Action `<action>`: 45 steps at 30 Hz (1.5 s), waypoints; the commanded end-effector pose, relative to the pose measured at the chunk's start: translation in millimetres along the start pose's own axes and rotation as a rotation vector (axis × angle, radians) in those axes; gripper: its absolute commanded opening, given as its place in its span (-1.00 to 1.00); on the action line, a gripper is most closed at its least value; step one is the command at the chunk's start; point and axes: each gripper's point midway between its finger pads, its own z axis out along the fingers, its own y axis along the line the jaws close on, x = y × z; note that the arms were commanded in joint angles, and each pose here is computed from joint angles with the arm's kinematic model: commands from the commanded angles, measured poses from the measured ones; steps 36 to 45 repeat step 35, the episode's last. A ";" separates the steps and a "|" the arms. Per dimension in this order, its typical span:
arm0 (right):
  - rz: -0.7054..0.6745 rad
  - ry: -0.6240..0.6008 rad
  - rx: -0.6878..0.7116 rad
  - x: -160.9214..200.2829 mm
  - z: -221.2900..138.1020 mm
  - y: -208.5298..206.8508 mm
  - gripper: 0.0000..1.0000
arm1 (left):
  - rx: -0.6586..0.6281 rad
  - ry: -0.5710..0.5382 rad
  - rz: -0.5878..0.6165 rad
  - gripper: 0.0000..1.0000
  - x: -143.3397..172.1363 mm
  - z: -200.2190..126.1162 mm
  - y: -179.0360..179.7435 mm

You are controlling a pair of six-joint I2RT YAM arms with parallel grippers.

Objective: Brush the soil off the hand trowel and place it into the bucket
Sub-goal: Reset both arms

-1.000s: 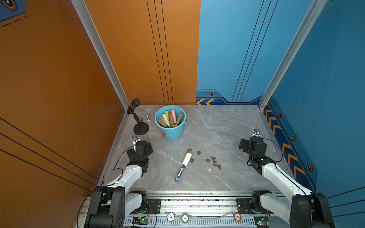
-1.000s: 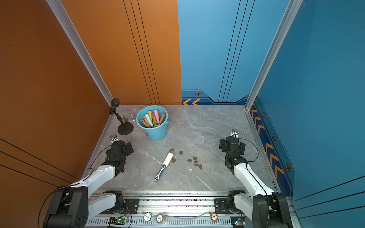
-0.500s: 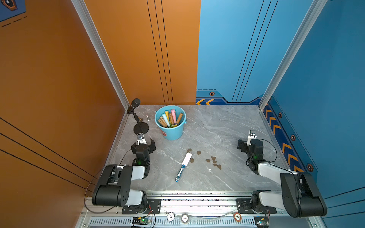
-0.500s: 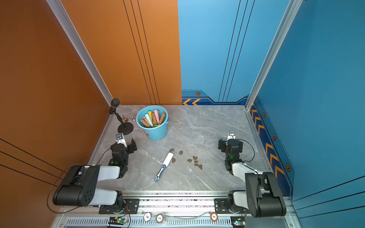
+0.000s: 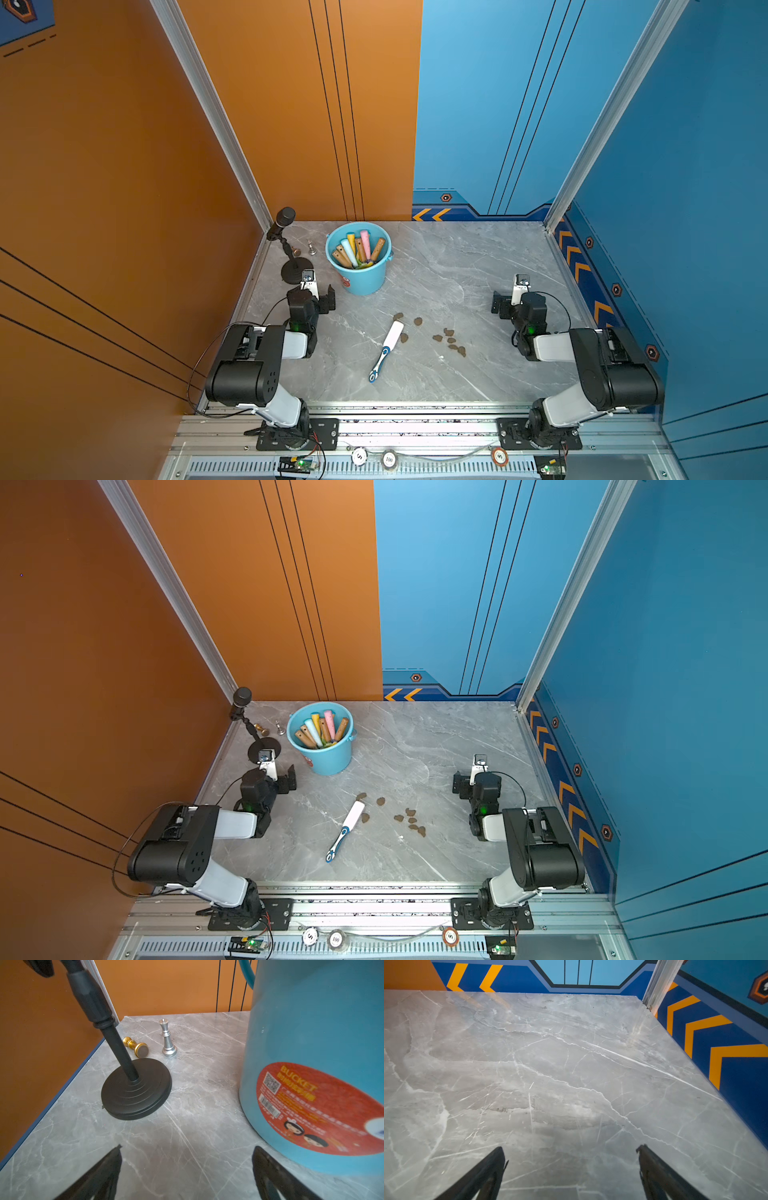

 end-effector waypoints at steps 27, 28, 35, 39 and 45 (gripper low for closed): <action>0.052 -0.049 -0.017 -21.4 3.6 -0.2 0.99 | -0.040 0.007 -0.003 0.95 -1.0 0.8 2.4; 0.051 -0.048 -0.016 -21.3 3.7 -0.1 0.99 | -0.041 0.006 -0.002 0.95 -1.2 0.7 2.3; 0.052 -0.048 -0.013 -20.6 3.5 -0.5 0.99 | -0.040 0.003 -0.004 0.95 -1.6 -0.2 2.1; 0.052 -0.048 -0.013 -20.6 3.5 -0.5 0.99 | -0.040 0.003 -0.004 0.95 -1.6 -0.2 2.1; 0.052 -0.048 -0.013 -20.6 3.5 -0.5 0.99 | -0.040 0.003 -0.004 0.95 -1.6 -0.2 2.1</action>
